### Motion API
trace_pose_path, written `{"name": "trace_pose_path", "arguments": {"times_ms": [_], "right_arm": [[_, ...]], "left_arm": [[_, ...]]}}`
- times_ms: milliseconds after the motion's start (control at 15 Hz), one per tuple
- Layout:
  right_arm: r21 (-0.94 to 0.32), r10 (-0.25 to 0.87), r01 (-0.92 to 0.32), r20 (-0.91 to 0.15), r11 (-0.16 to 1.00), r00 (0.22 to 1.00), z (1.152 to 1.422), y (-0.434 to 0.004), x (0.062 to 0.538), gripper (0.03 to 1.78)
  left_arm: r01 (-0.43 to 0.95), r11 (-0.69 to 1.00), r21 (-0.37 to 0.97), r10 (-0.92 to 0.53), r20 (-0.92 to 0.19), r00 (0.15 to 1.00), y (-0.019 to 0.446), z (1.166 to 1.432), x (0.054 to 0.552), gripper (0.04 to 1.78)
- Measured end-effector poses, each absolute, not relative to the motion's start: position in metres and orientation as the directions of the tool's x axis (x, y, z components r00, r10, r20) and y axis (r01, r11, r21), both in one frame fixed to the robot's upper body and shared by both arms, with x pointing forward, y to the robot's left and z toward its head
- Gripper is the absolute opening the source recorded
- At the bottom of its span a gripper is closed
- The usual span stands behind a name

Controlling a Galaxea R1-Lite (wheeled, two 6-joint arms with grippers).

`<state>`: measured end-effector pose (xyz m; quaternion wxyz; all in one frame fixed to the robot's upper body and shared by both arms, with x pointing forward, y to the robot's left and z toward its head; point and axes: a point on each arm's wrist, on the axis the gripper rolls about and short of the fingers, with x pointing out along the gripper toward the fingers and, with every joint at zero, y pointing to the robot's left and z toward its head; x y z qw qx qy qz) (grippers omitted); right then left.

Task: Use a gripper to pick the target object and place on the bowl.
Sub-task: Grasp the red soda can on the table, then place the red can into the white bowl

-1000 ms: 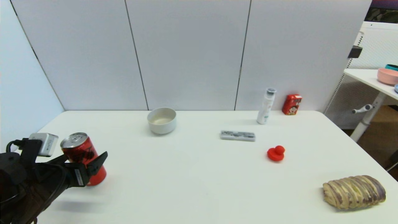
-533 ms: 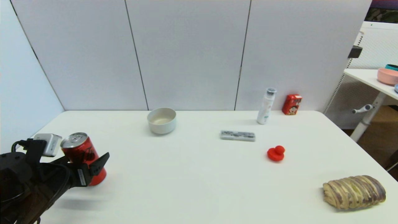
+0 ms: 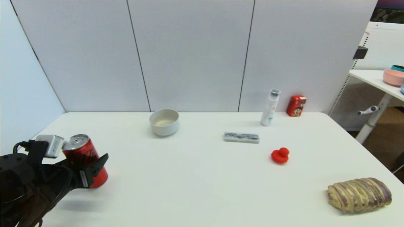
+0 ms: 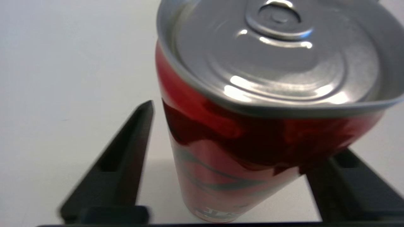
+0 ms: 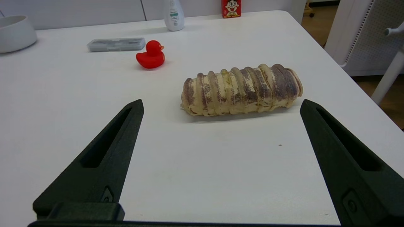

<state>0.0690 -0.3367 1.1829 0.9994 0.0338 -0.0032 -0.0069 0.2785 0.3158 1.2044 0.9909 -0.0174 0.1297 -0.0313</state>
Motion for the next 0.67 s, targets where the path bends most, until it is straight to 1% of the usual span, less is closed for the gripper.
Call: {"name": "trace_pose_path", "arguments": {"times_ms": [133,200,667], "right_arm": [[0.067,-0.014,0.014,0.005,0.998,1.0,1.1829,-0.3367,0.069,1.71],[0.067,-0.014,0.014,0.006,0.998,1.0,1.1829,-0.3367,0.069,1.71],[0.067,-0.014,0.014,0.005,0.998,1.0,1.1829,-0.3367,0.069,1.71]], "left_arm": [[0.059,0.997,-0.041,-0.067,-0.243,0.968,0.3157,1.2054,0.2789,1.04],[0.059,0.997,-0.041,-0.067,-0.242,0.968,0.3157,1.2054,0.2791,0.99],[0.06,0.997,-0.042,-0.068,-0.237,0.969,0.3154,1.2061,0.2804,0.98]]}}
